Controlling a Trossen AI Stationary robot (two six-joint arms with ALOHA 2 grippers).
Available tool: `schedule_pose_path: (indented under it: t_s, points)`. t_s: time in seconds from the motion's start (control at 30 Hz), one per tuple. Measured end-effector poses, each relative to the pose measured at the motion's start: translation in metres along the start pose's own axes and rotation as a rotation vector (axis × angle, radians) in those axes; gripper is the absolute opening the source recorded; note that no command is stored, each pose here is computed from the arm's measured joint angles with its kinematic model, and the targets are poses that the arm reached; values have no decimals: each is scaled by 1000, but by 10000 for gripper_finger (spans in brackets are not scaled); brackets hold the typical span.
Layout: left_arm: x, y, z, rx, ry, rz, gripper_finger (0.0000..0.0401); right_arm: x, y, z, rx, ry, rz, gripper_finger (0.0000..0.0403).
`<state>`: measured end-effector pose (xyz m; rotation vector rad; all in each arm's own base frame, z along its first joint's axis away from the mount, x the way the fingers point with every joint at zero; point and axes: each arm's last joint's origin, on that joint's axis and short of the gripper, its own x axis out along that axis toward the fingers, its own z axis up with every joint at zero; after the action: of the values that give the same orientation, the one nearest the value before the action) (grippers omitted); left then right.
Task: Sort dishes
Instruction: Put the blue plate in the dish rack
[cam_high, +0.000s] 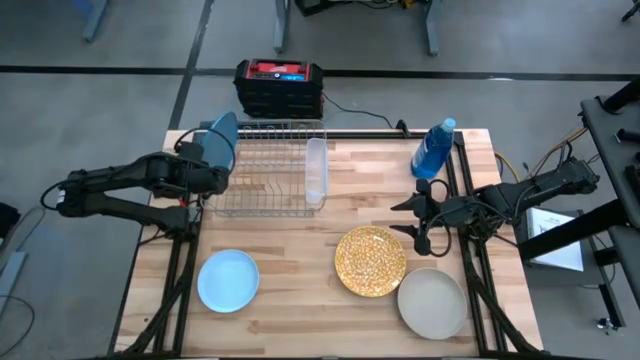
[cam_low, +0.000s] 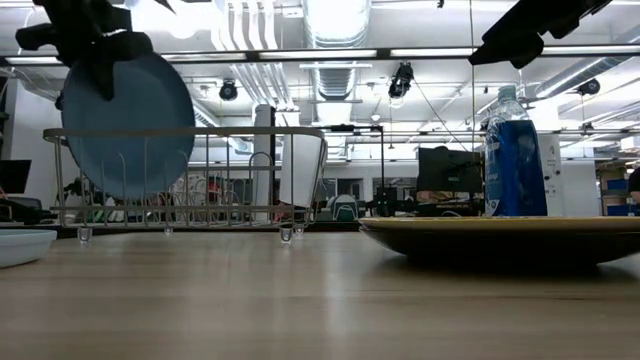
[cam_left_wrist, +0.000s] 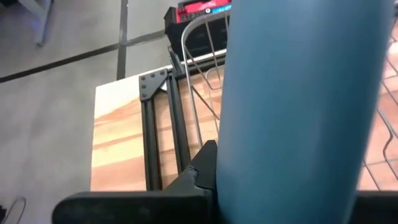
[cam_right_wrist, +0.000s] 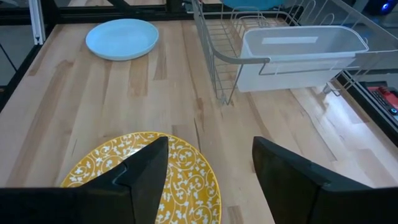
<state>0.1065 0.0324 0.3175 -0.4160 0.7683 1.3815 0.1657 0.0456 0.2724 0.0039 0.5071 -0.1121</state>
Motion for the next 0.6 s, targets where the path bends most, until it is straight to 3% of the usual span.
schedule_pose_path:
  t_s: [0.6]
  points:
    - [3,-8,-2,-1,76,-5,16,0,0,0,1,0,0,223]
